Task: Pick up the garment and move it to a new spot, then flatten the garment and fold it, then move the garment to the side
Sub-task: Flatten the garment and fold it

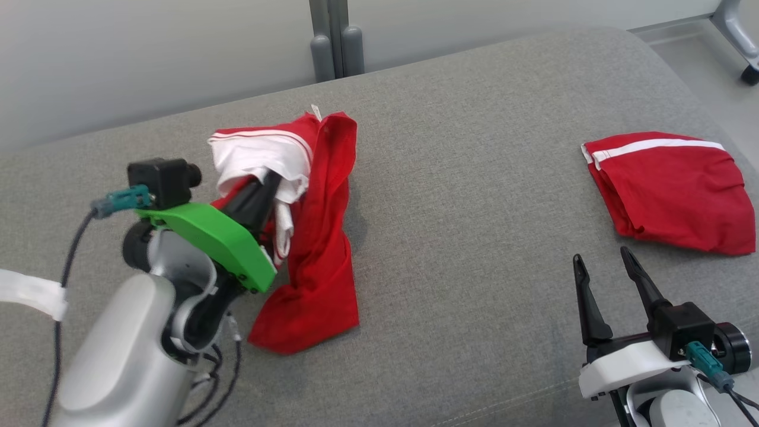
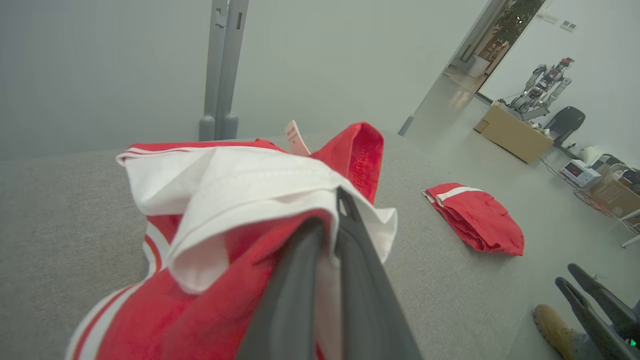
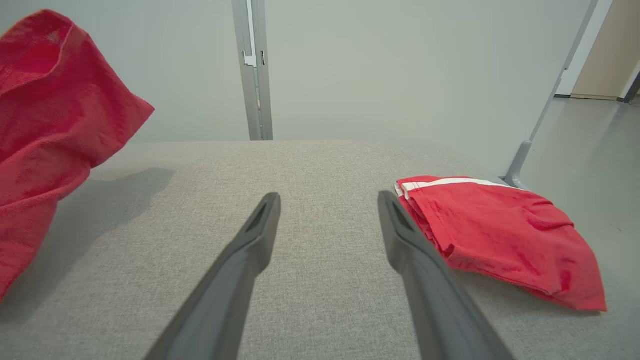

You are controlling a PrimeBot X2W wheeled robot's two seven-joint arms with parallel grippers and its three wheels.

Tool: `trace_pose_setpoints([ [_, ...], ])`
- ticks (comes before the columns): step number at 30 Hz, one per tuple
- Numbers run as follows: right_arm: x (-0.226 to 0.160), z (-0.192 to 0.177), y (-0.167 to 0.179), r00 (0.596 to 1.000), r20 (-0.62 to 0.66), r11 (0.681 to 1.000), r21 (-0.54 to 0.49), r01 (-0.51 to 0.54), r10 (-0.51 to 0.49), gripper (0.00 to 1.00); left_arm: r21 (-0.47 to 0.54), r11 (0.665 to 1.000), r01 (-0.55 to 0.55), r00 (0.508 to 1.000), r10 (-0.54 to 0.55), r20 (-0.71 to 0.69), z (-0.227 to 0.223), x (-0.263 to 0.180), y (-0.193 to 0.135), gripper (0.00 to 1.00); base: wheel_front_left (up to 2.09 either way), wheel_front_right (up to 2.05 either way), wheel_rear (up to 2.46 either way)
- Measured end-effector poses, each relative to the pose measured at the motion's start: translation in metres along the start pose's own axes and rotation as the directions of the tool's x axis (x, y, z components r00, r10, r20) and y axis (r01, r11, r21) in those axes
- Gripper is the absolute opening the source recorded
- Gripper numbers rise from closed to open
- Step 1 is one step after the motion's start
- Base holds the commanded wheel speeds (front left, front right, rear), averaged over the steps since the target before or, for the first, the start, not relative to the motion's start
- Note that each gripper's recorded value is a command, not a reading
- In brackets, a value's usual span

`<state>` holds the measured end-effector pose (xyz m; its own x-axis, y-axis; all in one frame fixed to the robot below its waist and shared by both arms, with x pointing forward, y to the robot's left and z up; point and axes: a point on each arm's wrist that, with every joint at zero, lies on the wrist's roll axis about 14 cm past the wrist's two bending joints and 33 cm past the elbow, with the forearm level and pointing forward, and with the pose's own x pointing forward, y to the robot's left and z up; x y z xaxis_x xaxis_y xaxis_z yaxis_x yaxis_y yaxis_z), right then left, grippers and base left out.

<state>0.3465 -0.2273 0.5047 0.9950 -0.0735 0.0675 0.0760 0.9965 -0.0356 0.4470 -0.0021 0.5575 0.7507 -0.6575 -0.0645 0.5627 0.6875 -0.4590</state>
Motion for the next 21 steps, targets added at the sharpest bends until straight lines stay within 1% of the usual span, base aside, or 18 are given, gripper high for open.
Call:
trace_pose_setpoints([
  [2,-0.001,0.001,0.001,1.0,0.005,1.0,0.003,-0.004,0.004,1.0,0.11,0.993,-0.031,1.0,0.031,0.001,0.02,-0.005,0.011,0.0,0.0,0.0,0.0],
  [3,-0.002,0.002,0.002,1.0,0.008,1.0,0.008,-0.004,0.004,1.0,0.149,0.988,-0.042,0.999,0.041,0.008,0.031,-0.006,0.014,0.0,0.0,0.0,0.0],
  [6,-0.004,0.004,0.001,1.0,0.014,1.0,0.02,0.002,-0.002,1.0,0.217,0.976,-0.023,1.0,0.025,-0.009,0.045,-0.004,0.006,0.0,0.0,0.0,0.0],
  [9,-0.007,0.003,0.001,1.0,0.009,1.0,0.03,0.003,-0.003,1.0,0.273,0.962,0.026,0.995,0.003,-0.104,0.026,0.004,-0.008,0.0,0.0,0.0,0.0],
  [11,-0.009,0.002,0.002,1.0,0.005,0.999,0.04,0.003,-0.003,1.0,0.305,0.951,0.056,0.983,0.001,-0.183,0.001,0.009,-0.013,0.0,0.0,0.0,0.0],
  [13,-0.012,0.0,0.0,1.0,-0.001,0.999,0.046,0.012,-0.012,1.0,0.304,0.948,0.092,0.965,-0.01,-0.261,-0.03,0.016,-0.021,0.0,0.0,0.0,0.0],
  [16,-0.016,-0.003,-0.004,1.0,-0.013,0.999,0.048,0.026,-0.025,1.0,0.256,0.952,0.17,0.937,-0.075,-0.342,-0.076,0.026,-0.046,0.0,0.0,0.0,0.0],
  [18,-0.019,-0.003,-0.01,0.999,-0.016,0.998,0.046,0.047,-0.046,1.0,0.181,0.959,0.217,0.921,-0.139,-0.364,-0.102,0.031,-0.067,0.0,0.0,0.0,0.0],
  [21,-0.024,-0.005,-0.02,0.997,-0.025,0.996,0.042,0.079,-0.078,1.0,0.141,0.956,0.257,0.903,-0.186,-0.387,-0.133,0.037,-0.087,0.0,0.0,0.0,0.0],
])
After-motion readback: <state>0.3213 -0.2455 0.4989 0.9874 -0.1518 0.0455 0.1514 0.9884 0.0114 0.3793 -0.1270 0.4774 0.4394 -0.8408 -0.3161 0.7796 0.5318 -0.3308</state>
